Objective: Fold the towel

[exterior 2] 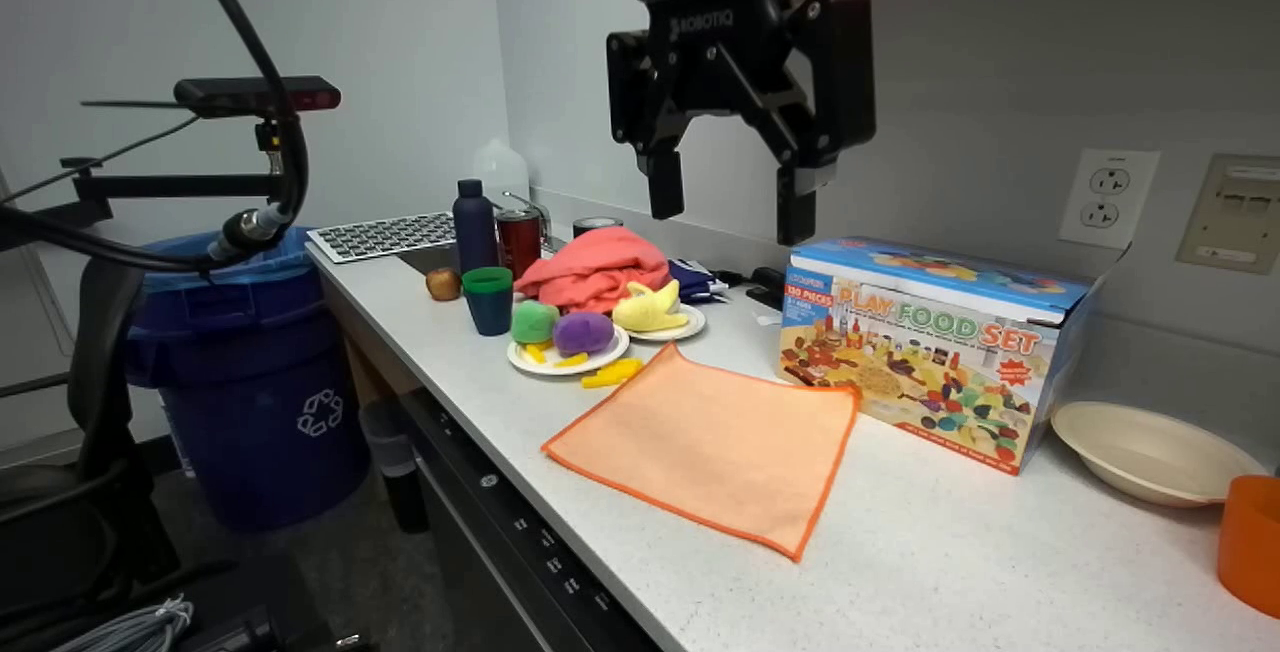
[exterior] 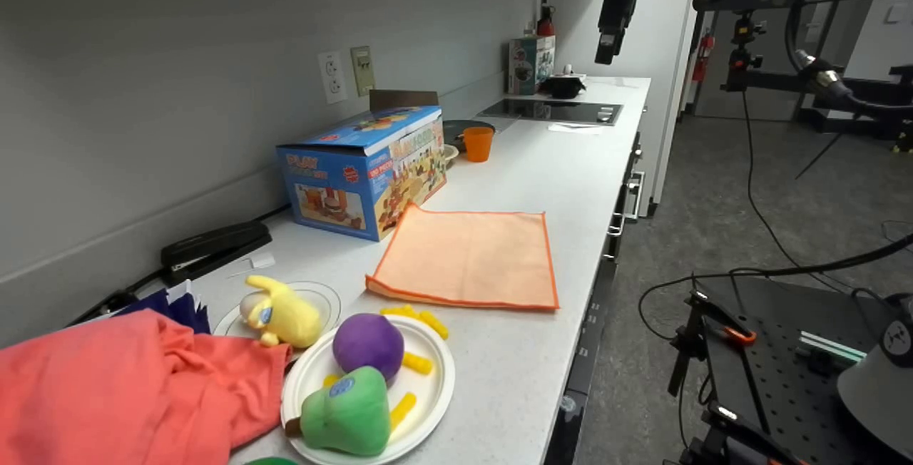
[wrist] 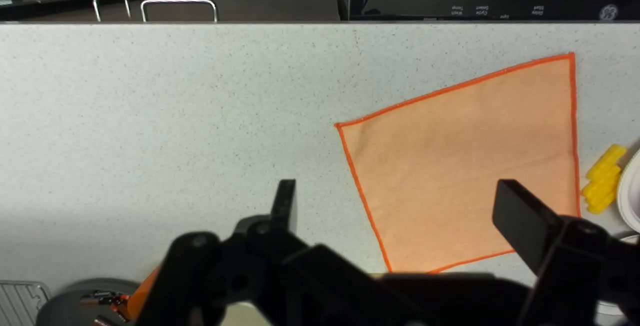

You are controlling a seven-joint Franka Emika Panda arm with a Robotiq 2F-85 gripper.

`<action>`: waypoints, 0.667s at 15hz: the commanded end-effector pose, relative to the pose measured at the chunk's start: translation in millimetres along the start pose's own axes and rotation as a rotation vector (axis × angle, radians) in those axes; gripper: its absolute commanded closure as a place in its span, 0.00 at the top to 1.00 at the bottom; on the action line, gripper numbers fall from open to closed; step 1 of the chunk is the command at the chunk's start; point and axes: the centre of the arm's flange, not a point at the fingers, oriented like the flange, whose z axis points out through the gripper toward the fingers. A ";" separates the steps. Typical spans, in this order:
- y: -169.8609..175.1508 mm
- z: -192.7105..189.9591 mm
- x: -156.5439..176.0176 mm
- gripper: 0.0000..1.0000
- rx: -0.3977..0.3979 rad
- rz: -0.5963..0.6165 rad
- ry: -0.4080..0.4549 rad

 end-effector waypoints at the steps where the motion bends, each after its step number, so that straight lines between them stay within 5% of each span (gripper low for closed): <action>1: 1.5 3.3 11.5 1.00 -0.027 -0.008 0.023; 5: -13.1 14.0 56.8 1.00 0.034 -0.021 0.095; 10: -63.0 63.3 115.8 1.00 0.165 -0.103 0.037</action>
